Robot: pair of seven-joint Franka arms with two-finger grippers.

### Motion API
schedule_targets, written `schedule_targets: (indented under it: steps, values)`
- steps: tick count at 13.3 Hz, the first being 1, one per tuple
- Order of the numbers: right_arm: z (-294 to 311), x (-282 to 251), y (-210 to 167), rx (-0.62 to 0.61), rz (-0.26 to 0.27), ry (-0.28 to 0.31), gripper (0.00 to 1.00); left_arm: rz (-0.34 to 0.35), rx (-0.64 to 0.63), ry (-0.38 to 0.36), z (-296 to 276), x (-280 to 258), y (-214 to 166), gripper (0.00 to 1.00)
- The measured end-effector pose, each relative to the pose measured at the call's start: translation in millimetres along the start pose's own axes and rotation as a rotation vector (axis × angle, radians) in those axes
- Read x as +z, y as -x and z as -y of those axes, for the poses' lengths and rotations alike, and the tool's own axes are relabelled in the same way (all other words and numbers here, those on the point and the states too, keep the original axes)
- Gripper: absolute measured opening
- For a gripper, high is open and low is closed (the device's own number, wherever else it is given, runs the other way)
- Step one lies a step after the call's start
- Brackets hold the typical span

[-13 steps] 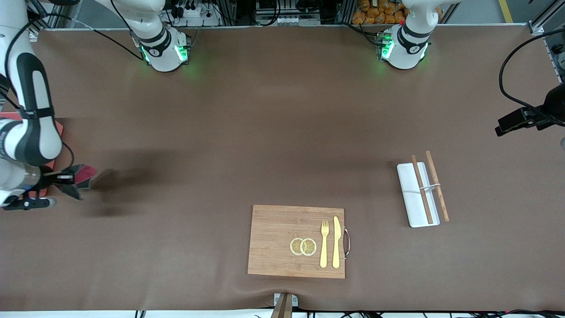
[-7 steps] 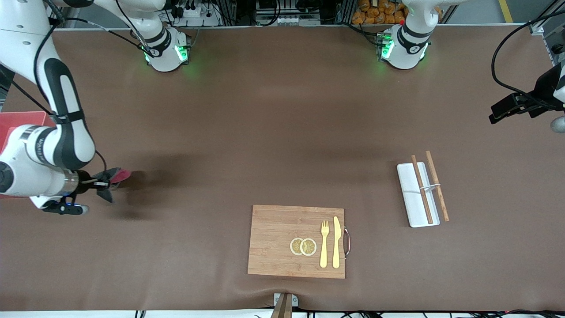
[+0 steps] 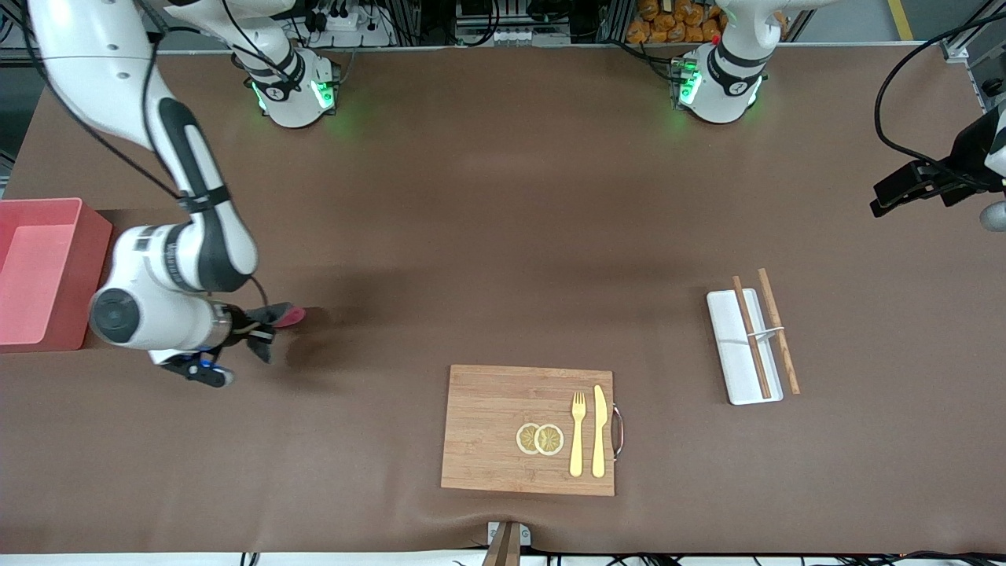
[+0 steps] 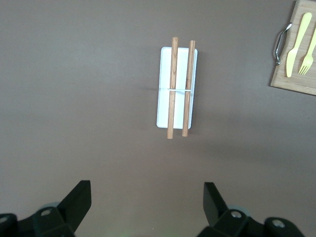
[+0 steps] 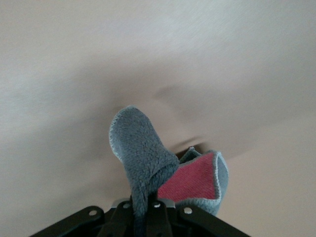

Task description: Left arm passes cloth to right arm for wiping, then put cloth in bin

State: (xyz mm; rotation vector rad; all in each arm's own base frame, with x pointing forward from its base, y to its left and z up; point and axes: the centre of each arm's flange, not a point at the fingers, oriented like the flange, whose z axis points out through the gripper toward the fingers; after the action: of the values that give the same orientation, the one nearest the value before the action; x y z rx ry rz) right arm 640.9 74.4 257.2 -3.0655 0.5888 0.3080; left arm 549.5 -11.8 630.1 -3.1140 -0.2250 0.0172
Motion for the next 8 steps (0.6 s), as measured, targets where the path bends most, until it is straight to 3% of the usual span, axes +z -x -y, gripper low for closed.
schedule_targets:
  steps: [5,8]
  values:
    - [103,-12,62,0.197,0.004,-0.073,0.05,-0.001,0.008,0.000,-4,-3,1,1.00]
    - [148,-24,94,0.250,0.039,-0.146,0.05,0.003,0.007,-0.001,-4,-3,2,1.00]
